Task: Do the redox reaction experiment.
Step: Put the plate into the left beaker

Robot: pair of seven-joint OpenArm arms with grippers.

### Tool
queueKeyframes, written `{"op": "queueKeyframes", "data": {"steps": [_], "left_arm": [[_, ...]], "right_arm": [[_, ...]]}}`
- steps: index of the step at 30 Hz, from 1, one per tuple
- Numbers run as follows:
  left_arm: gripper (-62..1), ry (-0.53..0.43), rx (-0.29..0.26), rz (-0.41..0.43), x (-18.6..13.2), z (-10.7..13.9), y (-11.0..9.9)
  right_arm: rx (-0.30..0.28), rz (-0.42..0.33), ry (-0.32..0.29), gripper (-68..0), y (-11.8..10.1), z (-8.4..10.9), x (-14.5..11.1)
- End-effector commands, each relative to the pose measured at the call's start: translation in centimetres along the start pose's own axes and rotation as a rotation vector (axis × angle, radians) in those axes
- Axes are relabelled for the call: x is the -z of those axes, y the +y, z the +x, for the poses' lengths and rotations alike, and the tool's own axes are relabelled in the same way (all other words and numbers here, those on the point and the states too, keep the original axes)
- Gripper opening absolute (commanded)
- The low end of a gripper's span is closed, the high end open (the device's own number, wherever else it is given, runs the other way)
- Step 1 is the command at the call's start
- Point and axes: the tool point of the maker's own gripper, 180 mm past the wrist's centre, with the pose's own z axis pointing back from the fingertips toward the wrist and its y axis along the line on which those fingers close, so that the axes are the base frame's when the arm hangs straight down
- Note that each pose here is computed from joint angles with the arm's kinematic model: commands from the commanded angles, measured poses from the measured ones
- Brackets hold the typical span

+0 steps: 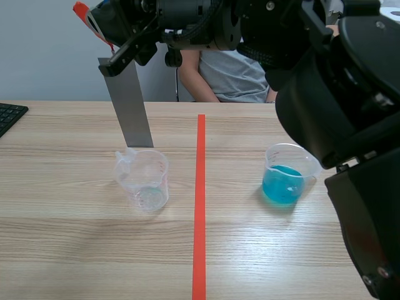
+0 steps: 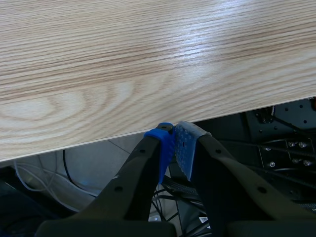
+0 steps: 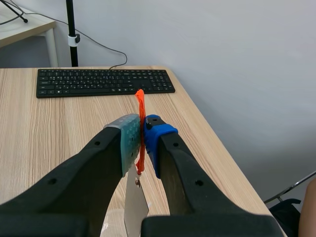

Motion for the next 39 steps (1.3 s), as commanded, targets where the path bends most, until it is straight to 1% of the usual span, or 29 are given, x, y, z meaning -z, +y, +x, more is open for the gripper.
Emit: {"op": "queueKeyframes", "data": {"steps": [1, 10, 15, 23, 29, 33, 39], "left_arm": [[-55.8, -0.022, -0.005, -0.008, 0.0, 0.6, -0.3], [-55.8, -0.022, -0.005, -0.008, 0.0, 0.6, -0.3], [-55.8, -0.022, -0.005, -0.008, 0.0, 0.6, -0.3], [-55.8, -0.022, -0.005, -0.008, 0.0, 0.6, -0.3], [-55.1, -0.022, -0.005, -0.008, 0.0, 0.6, -0.2], [-55.2, -0.022, -0.005, -0.008, 0.0, 0.6, -0.2], [-55.2, -0.022, -0.005, -0.008, 0.0, 0.6, -0.2]], "right_arm": [[-0.02, -0.004, -0.042, -66.0, -0.4, 1.5, 0.1], [0.007, -0.005, -0.037, -66.0, -0.6, 0.6, 0.3], [0.009, -0.003, -0.044, -66.0, -0.6, 0.7, 0.3], [0.006, 0.021, -0.06, -66.0, 0.2, 1.0, 0.7], [0.007, 0.027, -0.058, -66.0, 0.4, 0.9, 0.8], [0.024, 0.026, -0.049, -66.0, 0.3, 0.2, 0.9], [0.071, 0.023, -0.045, -66.0, 0.0, -1.2, 1.1]]}}
